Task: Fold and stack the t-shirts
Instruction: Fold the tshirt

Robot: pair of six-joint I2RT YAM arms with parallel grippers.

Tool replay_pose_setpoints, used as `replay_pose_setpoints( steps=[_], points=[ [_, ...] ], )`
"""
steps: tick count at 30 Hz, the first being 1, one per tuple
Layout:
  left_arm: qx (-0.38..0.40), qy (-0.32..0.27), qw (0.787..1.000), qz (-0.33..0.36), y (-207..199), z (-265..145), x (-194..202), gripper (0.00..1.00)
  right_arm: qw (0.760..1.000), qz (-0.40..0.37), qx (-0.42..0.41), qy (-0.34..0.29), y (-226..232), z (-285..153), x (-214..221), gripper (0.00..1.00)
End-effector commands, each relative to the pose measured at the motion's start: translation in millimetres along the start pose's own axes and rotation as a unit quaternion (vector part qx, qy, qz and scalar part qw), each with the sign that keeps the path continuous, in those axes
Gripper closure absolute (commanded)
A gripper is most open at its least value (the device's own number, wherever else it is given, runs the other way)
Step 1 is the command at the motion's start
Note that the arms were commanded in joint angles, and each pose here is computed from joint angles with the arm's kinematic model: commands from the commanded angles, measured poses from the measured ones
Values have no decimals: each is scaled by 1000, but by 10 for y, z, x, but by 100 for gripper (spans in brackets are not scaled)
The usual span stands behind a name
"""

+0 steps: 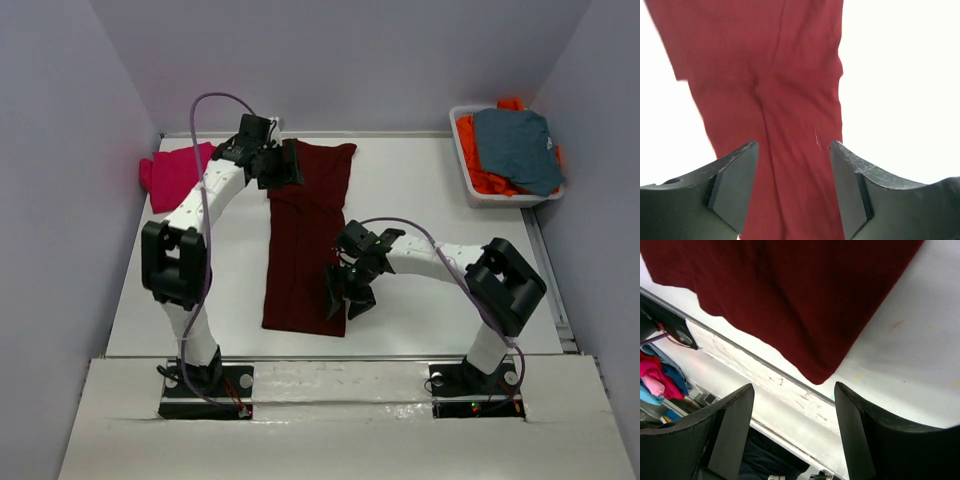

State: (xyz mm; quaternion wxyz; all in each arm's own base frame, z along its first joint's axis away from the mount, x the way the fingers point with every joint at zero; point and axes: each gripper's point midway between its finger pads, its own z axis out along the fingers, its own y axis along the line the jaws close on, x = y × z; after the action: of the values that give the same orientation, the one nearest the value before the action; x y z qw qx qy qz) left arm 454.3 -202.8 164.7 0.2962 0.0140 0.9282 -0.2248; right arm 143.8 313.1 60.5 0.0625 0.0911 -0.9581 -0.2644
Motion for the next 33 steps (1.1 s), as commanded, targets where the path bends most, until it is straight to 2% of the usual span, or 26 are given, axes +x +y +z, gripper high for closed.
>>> replay_pose_setpoints(
  steps=[1,5,8,11,19,27,28,33],
  points=[
    [-38,17,999,-17,111,-424,439,29,1000,8,-18,-17,59,-20,24,28],
    [-53,63,996,-39,330,-630,1201,29,998,28,-30,-42,49,-30,26,26],
    [-62,69,995,-41,419,-780,1467,29,997,42,-31,-59,36,-47,5,26],
    [-74,107,990,-50,543,-865,1872,29,995,60,-41,-67,35,-46,25,26],
    [-106,144,980,-83,699,-1060,2337,28,992,81,-67,-66,6,59,75,26],
    [-102,171,973,-115,738,-1118,2662,27,984,90,-116,-104,185,35,-93,26],
    [-103,174,972,-120,761,-1120,2692,27,985,104,-101,-91,18,134,22,26],
    [-108,184,968,-133,838,-1134,2889,27,980,120,-119,-102,18,148,16,26]
  ],
)
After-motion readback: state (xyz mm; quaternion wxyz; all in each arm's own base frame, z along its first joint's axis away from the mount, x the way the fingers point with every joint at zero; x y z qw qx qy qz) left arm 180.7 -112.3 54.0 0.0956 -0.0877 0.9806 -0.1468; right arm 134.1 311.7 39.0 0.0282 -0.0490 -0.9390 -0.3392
